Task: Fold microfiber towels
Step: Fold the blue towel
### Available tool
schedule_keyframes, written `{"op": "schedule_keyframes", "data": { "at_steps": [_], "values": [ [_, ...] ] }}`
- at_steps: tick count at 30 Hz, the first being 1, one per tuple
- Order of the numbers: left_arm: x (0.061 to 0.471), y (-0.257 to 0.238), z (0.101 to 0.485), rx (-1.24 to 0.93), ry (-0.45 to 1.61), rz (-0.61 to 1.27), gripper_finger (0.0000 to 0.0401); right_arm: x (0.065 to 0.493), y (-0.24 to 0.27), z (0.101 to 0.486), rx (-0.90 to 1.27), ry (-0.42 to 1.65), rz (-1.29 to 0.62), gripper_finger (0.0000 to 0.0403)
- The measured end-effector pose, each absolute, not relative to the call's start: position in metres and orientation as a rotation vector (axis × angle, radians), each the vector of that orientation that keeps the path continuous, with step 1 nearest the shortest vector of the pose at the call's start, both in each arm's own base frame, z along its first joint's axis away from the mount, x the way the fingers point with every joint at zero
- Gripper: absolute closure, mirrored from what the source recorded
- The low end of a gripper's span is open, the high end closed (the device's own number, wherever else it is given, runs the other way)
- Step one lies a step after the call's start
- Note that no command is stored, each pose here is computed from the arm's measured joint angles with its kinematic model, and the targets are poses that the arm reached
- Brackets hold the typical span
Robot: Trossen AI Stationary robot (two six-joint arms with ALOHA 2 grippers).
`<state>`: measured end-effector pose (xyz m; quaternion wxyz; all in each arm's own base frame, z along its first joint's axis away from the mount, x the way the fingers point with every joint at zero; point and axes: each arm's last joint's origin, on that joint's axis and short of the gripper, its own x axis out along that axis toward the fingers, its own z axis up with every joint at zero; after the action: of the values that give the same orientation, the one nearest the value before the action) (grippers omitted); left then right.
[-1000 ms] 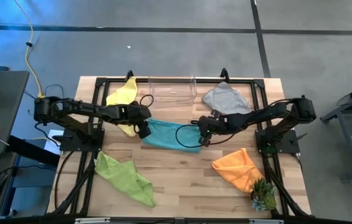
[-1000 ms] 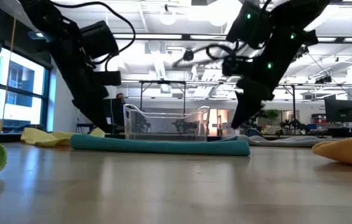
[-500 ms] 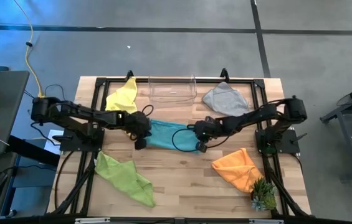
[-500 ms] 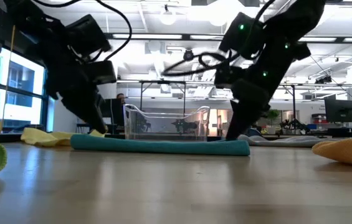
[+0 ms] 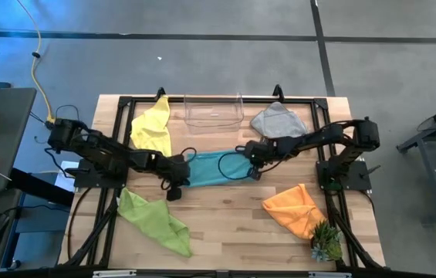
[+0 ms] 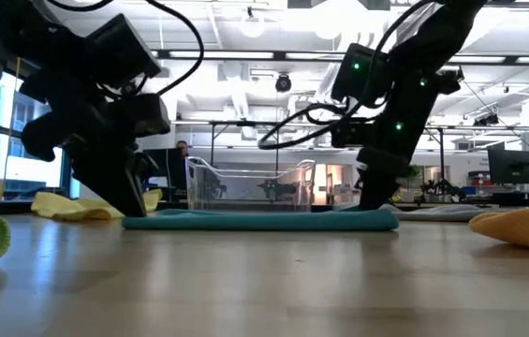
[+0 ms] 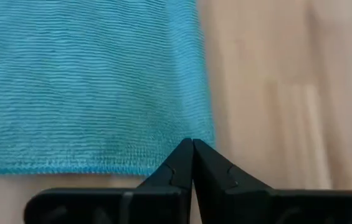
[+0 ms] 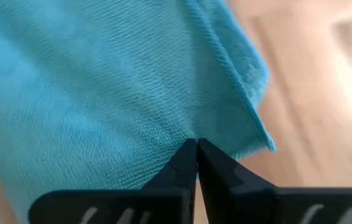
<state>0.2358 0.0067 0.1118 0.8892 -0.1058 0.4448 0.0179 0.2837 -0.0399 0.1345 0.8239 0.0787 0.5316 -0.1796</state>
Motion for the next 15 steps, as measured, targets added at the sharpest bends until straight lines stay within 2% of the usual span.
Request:
{"op": "schedule_keyframes", "data": {
  "at_steps": [7, 12, 15],
  "values": [
    [0.258, -0.007, 0.103, -0.281, 0.791, -0.013, 0.0401, 0.273, -0.045, 0.167, 0.189, 1.036, -0.429, 0.0396],
    [0.278, -0.011, 0.117, -0.275, 0.748, -0.09, 0.0401, 0.287, -0.024, 0.177, 0.244, 0.888, -0.29, 0.0395],
    [0.277, -0.005, 0.135, -0.239, 0.729, -0.078, 0.0401, 0.297, -0.008, 0.172, 0.259, 0.841, -0.239, 0.0396]
  ]
}}
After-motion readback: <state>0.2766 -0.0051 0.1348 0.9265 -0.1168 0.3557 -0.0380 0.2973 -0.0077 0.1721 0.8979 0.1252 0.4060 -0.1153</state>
